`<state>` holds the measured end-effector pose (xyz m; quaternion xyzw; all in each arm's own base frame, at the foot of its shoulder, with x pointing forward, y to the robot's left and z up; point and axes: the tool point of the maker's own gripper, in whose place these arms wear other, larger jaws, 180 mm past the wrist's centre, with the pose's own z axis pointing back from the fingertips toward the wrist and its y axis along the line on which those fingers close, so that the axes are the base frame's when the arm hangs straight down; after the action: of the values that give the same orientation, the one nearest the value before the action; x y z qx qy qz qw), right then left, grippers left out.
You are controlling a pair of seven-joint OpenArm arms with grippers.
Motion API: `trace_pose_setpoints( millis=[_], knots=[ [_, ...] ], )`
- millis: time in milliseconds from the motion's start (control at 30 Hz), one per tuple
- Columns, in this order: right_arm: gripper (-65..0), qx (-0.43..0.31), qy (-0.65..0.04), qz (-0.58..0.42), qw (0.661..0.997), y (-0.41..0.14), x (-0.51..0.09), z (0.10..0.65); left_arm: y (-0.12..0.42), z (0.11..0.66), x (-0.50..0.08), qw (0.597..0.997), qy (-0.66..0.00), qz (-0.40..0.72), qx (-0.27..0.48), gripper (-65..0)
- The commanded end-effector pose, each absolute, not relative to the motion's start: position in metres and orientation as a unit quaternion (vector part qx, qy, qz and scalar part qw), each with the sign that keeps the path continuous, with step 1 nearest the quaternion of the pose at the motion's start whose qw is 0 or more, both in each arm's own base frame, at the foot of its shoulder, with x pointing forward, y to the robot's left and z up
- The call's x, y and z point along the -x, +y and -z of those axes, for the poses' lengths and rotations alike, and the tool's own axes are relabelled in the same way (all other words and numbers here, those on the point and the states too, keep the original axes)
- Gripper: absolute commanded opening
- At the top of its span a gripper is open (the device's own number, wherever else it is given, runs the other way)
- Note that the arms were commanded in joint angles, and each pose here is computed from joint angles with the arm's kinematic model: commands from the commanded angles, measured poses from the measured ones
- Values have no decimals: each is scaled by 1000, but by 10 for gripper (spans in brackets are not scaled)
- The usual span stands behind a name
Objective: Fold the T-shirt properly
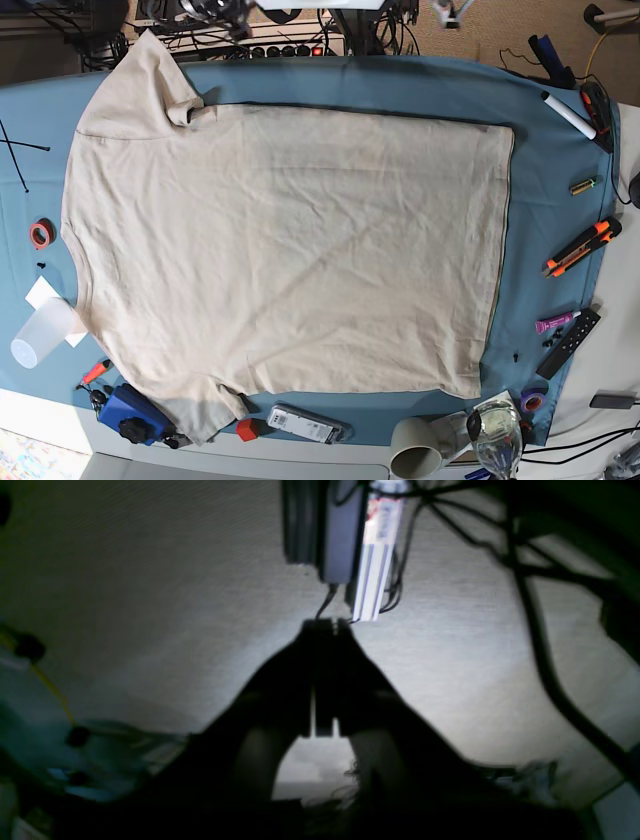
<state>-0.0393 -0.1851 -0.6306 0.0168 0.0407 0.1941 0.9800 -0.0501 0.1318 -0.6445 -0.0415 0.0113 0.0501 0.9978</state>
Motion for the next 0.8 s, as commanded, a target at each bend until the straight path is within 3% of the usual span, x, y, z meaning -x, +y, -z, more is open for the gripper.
trace_pose_setpoints(
  millis=[0,300,567,767],
  knots=[
    [-650,-15,34,-192,981,-194,42,624,137,641,53,998,7,-55,40,-650],
    [-650,-1,-22,-208,978,-228,54,553,163,601,66,995,-37,-90,33,-650],
    [-650,16,-82,-84,993,-261,30,463,165,534,56,991,-113,-68,36,-650],
    [-650,-3,-108,-55,993,-277,11,402,157,474,41,986,-159,-39,43,-650]
  ],
)
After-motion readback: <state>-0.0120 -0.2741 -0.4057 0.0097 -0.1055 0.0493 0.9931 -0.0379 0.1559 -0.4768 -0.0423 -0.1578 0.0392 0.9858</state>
